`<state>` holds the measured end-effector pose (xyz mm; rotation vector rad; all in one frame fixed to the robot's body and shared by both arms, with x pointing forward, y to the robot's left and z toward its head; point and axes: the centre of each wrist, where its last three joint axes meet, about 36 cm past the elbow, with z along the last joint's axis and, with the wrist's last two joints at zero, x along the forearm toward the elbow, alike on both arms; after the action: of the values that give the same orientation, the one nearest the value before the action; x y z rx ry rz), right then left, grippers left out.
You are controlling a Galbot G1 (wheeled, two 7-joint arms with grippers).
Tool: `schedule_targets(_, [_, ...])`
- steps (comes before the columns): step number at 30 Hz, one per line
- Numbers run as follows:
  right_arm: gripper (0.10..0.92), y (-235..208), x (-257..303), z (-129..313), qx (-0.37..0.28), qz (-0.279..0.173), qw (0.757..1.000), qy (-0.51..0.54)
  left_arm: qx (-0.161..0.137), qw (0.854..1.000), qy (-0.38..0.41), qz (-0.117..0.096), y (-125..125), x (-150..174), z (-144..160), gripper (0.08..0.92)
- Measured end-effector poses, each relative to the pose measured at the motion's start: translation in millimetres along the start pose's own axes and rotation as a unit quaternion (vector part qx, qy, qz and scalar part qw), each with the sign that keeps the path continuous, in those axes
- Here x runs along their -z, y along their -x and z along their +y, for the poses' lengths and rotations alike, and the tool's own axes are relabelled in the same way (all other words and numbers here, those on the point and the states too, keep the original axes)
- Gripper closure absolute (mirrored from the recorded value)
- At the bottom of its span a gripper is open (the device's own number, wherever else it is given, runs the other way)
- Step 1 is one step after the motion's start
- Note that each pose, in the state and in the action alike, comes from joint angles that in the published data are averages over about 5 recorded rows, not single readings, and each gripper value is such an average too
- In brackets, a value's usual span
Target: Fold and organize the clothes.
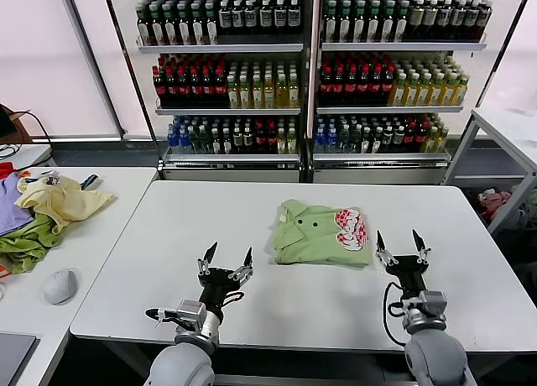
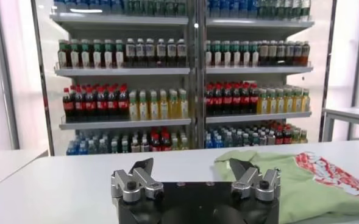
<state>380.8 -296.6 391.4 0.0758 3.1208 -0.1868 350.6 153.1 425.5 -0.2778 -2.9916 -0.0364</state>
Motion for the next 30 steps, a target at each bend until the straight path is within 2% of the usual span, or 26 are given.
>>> schedule_targets(12, [0.2,-49.4,10.4,3.4,0.005,-0.006,1.0,0.015,-0.007,1.0,0.003,-0.014,-12.2,4.8,-0.7,0.177])
schedule_targets(30, [0.2,-69.1,21.2,13.2,-0.012,-0.029,1.0,0.0,-0.019,1.0,0.009,-0.021,-21.3,9.4,0.9,0.177])
